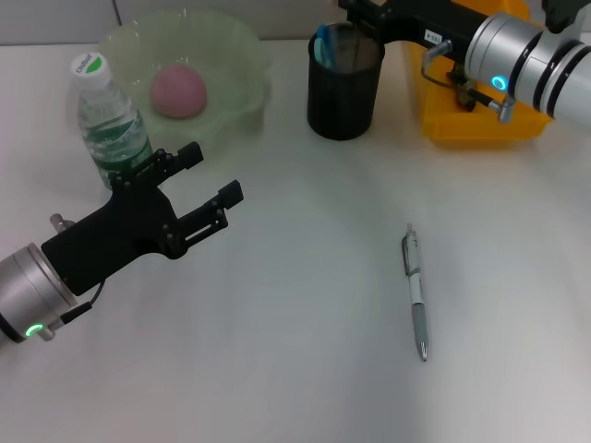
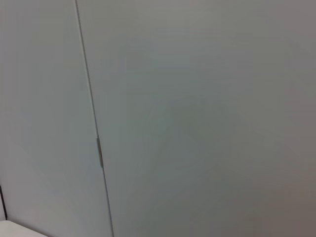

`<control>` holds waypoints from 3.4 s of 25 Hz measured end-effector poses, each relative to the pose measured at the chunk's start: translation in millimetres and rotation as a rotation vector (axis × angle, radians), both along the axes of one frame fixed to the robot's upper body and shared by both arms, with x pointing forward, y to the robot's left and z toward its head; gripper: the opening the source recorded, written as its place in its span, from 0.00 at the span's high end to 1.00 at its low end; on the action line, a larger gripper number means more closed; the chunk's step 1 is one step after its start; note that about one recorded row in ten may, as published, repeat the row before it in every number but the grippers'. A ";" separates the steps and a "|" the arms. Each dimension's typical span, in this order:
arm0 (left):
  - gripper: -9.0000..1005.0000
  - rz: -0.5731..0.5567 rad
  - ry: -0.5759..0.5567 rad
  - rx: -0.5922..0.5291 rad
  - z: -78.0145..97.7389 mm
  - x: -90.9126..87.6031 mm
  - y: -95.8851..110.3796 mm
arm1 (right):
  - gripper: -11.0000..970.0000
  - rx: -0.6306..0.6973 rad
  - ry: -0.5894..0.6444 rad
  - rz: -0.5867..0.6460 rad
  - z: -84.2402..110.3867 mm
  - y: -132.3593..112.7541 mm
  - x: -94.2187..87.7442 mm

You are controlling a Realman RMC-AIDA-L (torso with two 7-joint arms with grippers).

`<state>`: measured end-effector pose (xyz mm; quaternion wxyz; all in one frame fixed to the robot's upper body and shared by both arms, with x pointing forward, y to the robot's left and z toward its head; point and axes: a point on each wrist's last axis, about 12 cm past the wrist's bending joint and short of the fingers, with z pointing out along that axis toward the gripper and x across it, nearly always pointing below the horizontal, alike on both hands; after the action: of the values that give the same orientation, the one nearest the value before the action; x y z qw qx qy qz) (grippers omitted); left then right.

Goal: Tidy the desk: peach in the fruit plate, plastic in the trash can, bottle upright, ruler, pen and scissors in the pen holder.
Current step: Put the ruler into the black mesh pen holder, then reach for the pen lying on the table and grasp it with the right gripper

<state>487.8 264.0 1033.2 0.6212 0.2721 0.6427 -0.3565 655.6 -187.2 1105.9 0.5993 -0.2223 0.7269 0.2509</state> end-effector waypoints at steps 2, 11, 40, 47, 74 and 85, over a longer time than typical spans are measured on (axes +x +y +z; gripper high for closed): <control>0.25 0.000 0.000 0.000 0.0 0.0 0.0 | 0.56 0.002 0.001 -0.001 0.1 0.0 0.1; 0.25 -0.001 -0.002 0.000 0.4 0.7 -0.3 | 0.28 0.005 0.000 0.001 1.5 -0.2 0.7; 0.25 0.027 -0.003 0.001 0.5 1.9 3.7 | 0.27 0.028 -0.001 -0.006 3.5 -4.4 0.2; 0.25 0.025 -0.003 -0.004 0.5 0.8 3.5 | 0.27 0.063 -0.014 0.013 6.1 -6.7 -3.2; 0.25 0.011 -0.006 0.006 0.4 -1.6 5.6 | 0.27 0.197 0.097 0.362 23.5 -40.1 -55.5; 0.25 -0.149 -0.024 0.121 1.7 -6.0 4.6 | 0.27 0.010 0.288 0.537 25.3 -33.3 -66.5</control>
<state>481.8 268.6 1034.9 0.5830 0.3603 0.6336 -0.3588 589.1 -220.4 1131.2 0.4035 -0.3659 0.7183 0.4327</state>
